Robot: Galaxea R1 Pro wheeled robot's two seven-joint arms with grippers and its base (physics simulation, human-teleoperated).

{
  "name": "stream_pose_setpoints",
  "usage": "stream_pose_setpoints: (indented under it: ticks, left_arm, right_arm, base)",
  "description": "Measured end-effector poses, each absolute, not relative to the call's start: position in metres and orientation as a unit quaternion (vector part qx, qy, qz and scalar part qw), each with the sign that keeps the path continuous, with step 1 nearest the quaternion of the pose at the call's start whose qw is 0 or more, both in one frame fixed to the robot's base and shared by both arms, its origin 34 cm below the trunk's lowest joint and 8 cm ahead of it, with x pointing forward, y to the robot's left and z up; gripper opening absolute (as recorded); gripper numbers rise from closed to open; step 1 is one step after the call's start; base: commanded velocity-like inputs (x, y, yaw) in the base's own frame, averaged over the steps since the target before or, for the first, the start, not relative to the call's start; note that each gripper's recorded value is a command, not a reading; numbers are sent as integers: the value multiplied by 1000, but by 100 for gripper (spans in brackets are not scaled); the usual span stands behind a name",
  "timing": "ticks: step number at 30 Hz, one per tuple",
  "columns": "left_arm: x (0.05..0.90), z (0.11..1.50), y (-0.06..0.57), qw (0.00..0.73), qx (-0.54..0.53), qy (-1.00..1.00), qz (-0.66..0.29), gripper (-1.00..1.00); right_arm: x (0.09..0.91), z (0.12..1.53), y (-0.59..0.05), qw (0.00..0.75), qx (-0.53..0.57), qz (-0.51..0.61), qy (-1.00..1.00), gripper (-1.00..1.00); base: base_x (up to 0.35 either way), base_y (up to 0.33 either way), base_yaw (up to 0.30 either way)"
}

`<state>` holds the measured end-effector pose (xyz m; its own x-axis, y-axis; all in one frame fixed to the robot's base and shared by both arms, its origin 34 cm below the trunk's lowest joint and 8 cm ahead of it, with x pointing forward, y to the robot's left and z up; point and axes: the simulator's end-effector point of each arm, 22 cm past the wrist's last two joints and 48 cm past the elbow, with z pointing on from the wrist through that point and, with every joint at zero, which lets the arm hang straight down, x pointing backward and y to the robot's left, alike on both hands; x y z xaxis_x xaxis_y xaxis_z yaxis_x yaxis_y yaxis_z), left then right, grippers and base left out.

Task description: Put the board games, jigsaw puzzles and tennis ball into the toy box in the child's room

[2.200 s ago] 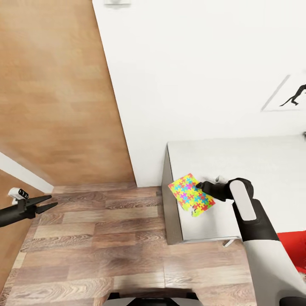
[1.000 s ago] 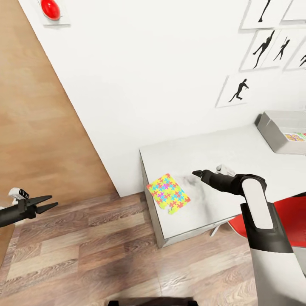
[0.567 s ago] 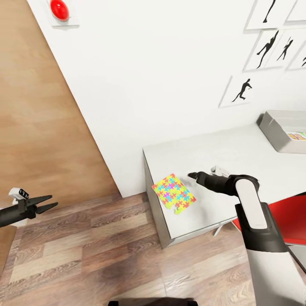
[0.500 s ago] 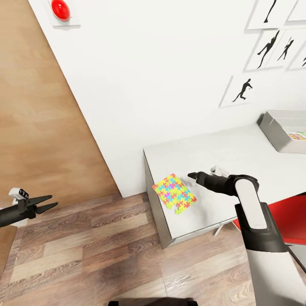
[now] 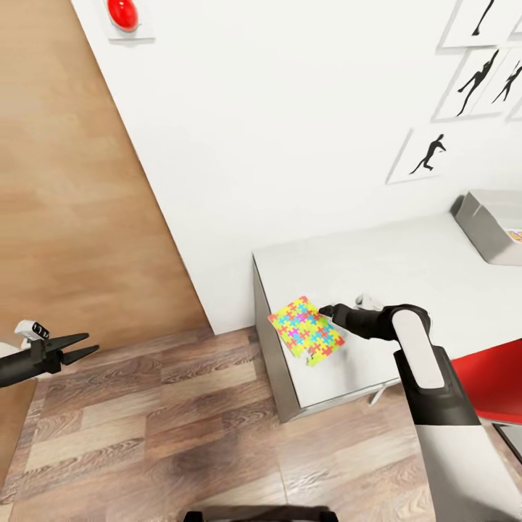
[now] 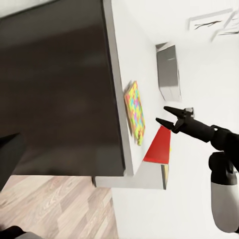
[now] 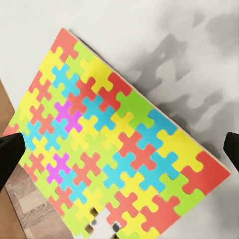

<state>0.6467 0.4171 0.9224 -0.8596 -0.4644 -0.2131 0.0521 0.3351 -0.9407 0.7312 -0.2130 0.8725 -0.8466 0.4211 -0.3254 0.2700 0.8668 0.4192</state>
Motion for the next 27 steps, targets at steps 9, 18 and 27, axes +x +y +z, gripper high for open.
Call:
stream_pose_setpoints:
  ticks: [9, 18, 27]
  left_arm:
    - [646, 920, 417, 228, -133, 784, -561, 100]
    - [646, 919, 417, 228, -133, 785, -561, 100]
    - [646, 917, 417, 226, -134, 785, -561, 100]
  right_arm:
    - [729, 866, -214, 201, 185, 179, 945, 100]
    - [728, 865, -214, 200, 185, 178, 945, 100]
    - [725, 860, -221, 195, 189, 162, 949, 100]
  base:
    - [19, 1, 56]
    - [145, 51, 6]
    - [121, 8, 1]
